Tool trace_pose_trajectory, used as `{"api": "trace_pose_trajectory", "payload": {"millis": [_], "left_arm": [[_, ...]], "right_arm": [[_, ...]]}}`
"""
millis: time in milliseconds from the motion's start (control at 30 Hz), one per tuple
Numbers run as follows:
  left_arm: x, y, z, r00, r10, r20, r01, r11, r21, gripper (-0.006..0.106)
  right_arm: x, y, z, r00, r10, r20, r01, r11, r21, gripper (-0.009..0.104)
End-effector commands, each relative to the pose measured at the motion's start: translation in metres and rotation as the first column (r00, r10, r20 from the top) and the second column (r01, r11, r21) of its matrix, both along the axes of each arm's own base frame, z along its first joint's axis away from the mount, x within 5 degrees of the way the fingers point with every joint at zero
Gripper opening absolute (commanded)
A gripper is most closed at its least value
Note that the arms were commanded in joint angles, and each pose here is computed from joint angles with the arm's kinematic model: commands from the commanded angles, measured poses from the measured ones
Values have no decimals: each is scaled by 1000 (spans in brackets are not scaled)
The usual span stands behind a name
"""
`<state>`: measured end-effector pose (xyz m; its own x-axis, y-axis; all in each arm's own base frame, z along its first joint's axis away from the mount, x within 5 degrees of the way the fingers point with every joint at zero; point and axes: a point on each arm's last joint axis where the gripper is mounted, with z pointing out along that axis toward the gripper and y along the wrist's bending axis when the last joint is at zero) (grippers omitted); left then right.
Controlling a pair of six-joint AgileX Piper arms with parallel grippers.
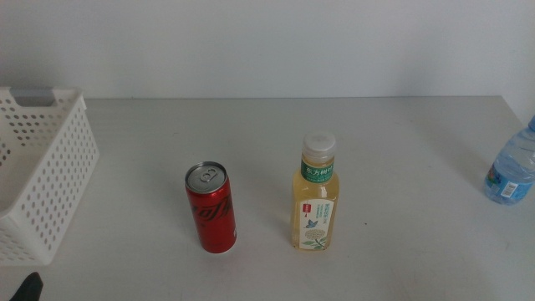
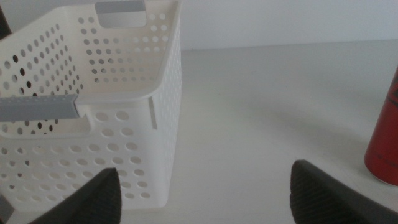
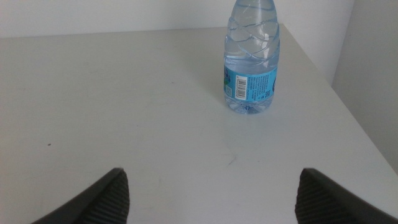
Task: Use arms to grab the bottles and put them into the dustbin to the left of the table.
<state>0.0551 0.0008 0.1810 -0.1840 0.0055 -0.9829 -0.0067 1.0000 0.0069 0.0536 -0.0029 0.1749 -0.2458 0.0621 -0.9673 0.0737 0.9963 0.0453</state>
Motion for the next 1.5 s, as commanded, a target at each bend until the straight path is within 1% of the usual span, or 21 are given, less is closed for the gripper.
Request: {"api": "trace_pose_trajectory", "payload": {"millis": [0,100,233,333,533,867,1000,1133,1333,1467], "left_arm": [[1,-1,7,996,-11,90,12,1000,-13,92],[5,-2,9,996,-32,86,33,999,-11,92],[11,-6,14,990,-93,110,91,996,26,92],[17,-10,16,984,-131,123,128,991,28,92],[32,-17,15,977,-197,83,196,980,24,92],[62,-25,5,974,-222,37,222,975,9,92],[74,-30,-1,968,-249,35,249,968,10,92],[83,-33,-7,962,-267,51,268,963,2,92],[92,-36,-10,955,-275,112,278,960,-14,92],[96,-38,-15,950,-287,119,292,956,-19,92]], "right_arm": [[0,-1,12,994,-5,109,8,1000,-28,75],[0,-1,12,994,-5,109,8,1000,-28,75],[0,-1,12,994,-5,109,8,1000,-28,75],[0,-1,12,994,-5,109,8,1000,-28,75],[0,-1,12,994,-5,109,8,1000,-28,75],[0,-1,12,994,-5,109,8,1000,-28,75],[0,-1,12,994,-5,109,8,1000,-28,75],[0,-1,12,994,-5,109,8,1000,-28,75],[0,-1,12,994,-5,109,8,1000,-28,75],[0,-1,12,994,-5,109,8,1000,-28,75]]}}
